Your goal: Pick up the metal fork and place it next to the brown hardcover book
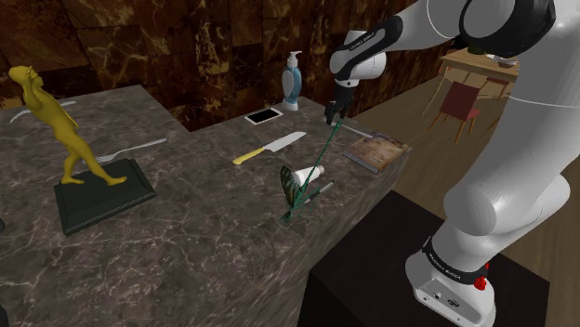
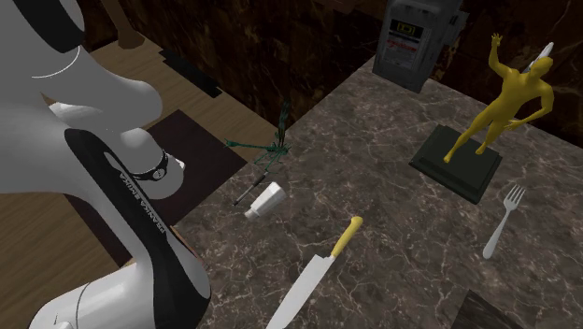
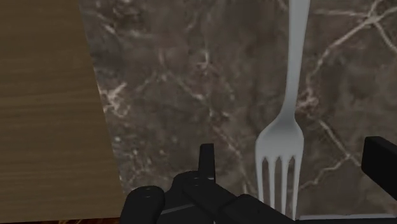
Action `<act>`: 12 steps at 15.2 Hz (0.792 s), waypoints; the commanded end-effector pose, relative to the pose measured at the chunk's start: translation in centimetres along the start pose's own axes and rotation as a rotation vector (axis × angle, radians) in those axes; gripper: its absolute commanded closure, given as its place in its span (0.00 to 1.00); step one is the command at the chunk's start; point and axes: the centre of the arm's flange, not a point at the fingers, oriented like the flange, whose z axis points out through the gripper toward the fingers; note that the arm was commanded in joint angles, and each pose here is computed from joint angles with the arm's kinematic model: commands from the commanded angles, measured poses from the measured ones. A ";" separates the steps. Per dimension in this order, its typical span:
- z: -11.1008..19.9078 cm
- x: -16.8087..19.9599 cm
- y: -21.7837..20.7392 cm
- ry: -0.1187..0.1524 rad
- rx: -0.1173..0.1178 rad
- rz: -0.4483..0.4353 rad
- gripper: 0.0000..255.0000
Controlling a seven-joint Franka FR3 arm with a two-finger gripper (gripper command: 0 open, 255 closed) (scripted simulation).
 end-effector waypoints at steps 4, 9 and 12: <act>-4.0 0.0 0.0 0.000 0.000 0.000 0.00; -5.0 0.0 0.0 0.000 0.000 0.000 0.00; -5.0 0.0 0.0 0.000 0.000 0.000 0.00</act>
